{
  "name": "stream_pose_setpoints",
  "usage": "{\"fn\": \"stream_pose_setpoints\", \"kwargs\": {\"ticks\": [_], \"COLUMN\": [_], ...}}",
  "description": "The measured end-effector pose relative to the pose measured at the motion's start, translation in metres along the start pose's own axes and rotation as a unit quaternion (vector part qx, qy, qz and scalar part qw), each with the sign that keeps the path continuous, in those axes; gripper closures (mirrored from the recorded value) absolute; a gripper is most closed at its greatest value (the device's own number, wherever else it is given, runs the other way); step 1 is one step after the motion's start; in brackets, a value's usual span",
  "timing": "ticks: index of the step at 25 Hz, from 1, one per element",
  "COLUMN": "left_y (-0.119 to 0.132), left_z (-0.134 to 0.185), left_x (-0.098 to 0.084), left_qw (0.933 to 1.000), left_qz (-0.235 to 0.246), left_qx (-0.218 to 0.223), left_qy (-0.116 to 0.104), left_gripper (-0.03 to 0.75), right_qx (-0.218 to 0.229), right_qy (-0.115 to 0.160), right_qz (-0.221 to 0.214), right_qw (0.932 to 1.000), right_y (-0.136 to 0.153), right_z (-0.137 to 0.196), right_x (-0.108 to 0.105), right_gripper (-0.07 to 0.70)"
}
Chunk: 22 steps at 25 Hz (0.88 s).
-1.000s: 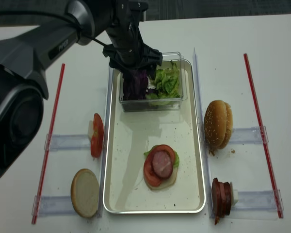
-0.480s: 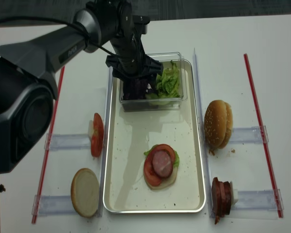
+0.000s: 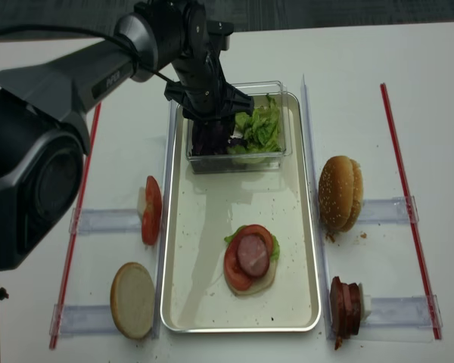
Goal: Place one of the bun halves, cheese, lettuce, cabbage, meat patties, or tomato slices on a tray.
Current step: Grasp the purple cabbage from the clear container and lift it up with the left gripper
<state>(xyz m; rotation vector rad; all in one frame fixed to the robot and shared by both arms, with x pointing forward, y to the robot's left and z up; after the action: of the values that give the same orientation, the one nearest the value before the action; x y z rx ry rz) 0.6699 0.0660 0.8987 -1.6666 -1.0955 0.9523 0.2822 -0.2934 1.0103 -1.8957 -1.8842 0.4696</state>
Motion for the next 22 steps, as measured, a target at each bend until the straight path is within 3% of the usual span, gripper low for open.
{"fn": "stream_pose_setpoints", "kwargs": {"ticks": [14, 22], "left_y": [0.011, 0.012], "left_z": [0.004, 0.004], "left_x": [0.002, 0.005], "left_qw": [0.9999, 0.9998], "left_qz": [-0.006, -0.013], "left_qx": [0.015, 0.014], "left_qy": [0.002, 0.007], "left_gripper": [0.353, 0.484], "right_qx": [0.000, 0.000], "right_qy": [0.000, 0.000], "right_qz": [0.000, 0.000], "right_qw": [1.0000, 1.0000], "right_y": [0.000, 0.000], "right_z": [0.000, 0.000], "right_x": [0.000, 0.000], "right_gripper": [-0.046, -0.046]}}
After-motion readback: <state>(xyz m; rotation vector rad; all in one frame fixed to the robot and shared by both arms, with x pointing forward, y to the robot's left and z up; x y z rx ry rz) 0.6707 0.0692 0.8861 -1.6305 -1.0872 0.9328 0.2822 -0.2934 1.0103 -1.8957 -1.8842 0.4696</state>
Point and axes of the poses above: a point on each arm's last joint axis where the gripper is mounted, y pointing out along that axis toward the gripper, x along the wrist's bending axis when the last joint is at zero, z = x × y, the point moved 6 cm from there along y, pointing out along that axis toward the gripper, and after that the axes turned 1 degree about y, right-handed, at the moved point
